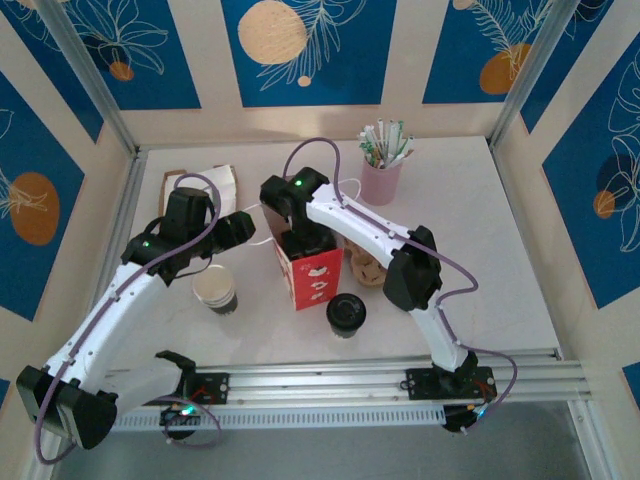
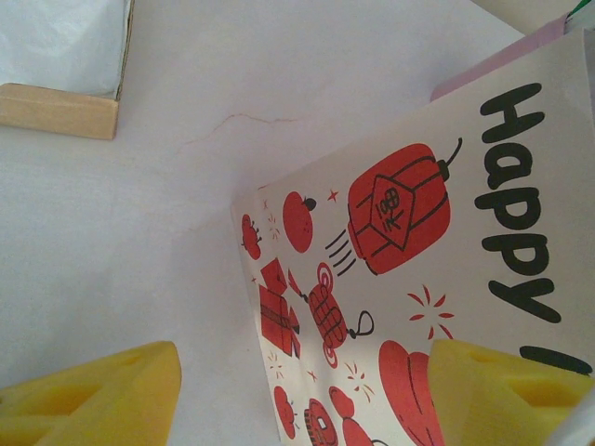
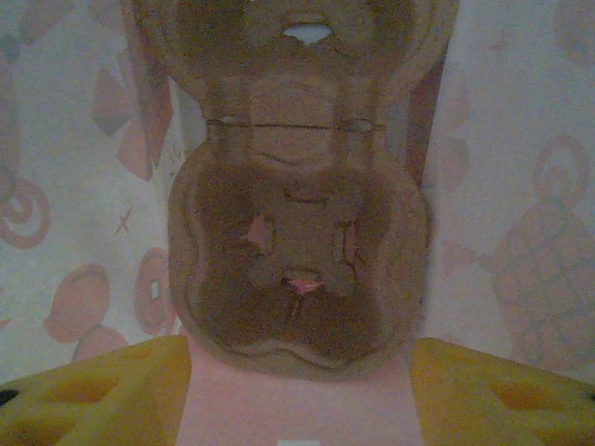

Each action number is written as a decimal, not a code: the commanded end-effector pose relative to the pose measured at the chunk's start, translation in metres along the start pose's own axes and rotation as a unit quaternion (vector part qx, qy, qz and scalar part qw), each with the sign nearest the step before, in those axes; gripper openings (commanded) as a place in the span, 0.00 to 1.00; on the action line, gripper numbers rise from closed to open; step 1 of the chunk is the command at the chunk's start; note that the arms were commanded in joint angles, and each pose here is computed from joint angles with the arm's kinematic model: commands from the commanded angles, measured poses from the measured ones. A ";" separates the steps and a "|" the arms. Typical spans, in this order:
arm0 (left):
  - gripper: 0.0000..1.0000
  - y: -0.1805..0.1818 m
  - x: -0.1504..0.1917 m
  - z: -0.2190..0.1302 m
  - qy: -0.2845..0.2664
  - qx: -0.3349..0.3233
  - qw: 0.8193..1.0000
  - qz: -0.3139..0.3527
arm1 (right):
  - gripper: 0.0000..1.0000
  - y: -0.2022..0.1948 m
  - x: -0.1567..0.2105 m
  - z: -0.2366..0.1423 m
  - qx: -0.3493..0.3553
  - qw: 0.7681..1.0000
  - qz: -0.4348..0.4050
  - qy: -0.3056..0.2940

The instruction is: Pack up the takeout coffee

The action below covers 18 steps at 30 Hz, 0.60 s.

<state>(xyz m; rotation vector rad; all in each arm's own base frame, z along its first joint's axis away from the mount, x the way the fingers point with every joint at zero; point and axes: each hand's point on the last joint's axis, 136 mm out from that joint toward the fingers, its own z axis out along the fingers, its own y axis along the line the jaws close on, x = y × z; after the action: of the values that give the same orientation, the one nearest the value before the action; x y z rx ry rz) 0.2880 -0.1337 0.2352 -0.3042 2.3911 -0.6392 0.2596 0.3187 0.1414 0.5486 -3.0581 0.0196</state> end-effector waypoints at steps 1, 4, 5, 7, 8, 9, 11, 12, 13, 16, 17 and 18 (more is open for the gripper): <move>0.71 -0.003 -0.007 -0.005 -0.007 0.009 1.000 -0.005 | 0.68 0.002 0.007 -0.028 -0.015 1.000 -0.006 -0.018; 0.71 -0.004 -0.007 -0.005 -0.007 0.009 1.000 -0.005 | 0.70 0.001 0.007 -0.031 -0.016 1.000 -0.007 -0.023; 0.71 -0.004 -0.008 -0.005 -0.008 0.009 1.000 -0.005 | 0.71 0.002 0.007 -0.032 -0.018 1.000 -0.007 -0.024; 0.71 -0.004 -0.008 -0.006 -0.008 0.009 1.000 -0.005 | 0.73 0.002 0.006 -0.033 -0.019 0.999 -0.009 -0.026; 0.72 -0.004 -0.008 -0.006 -0.009 0.008 1.000 -0.005 | 0.74 0.002 0.006 -0.033 -0.020 0.999 -0.009 -0.027; 0.72 -0.003 -0.008 -0.006 -0.009 0.008 1.000 -0.005 | 0.75 0.003 0.005 -0.033 -0.021 0.999 -0.010 -0.027; 0.72 -0.003 -0.008 -0.006 -0.011 0.007 1.000 -0.005 | 0.75 0.003 0.005 -0.032 -0.022 0.999 -0.010 -0.027; 0.73 -0.003 -0.008 -0.006 -0.013 0.008 1.000 -0.005 | 0.76 0.003 0.005 -0.033 -0.023 0.999 -0.010 -0.028; 0.73 -0.003 -0.009 -0.005 -0.014 0.010 1.000 -0.006 | 0.76 0.004 0.005 -0.034 -0.024 0.999 -0.011 -0.030; 0.73 -0.005 -0.010 -0.005 -0.015 0.012 1.000 -0.005 | 0.82 0.005 0.005 -0.039 -0.029 0.999 -0.011 -0.037; 0.73 -0.005 -0.010 -0.005 -0.016 0.013 1.000 -0.005 | 0.82 0.005 0.005 -0.040 -0.031 0.999 -0.012 -0.040; 0.74 -0.005 -0.010 -0.005 -0.016 0.013 1.000 -0.005 | 0.83 0.005 0.005 -0.041 -0.032 0.999 -0.013 -0.042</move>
<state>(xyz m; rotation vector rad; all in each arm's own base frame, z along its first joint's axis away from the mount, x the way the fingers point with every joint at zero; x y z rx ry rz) 0.2888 -0.1340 0.2360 -0.3037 2.3866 -0.6415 0.2600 0.3205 0.1541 0.5666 -3.0791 -0.0128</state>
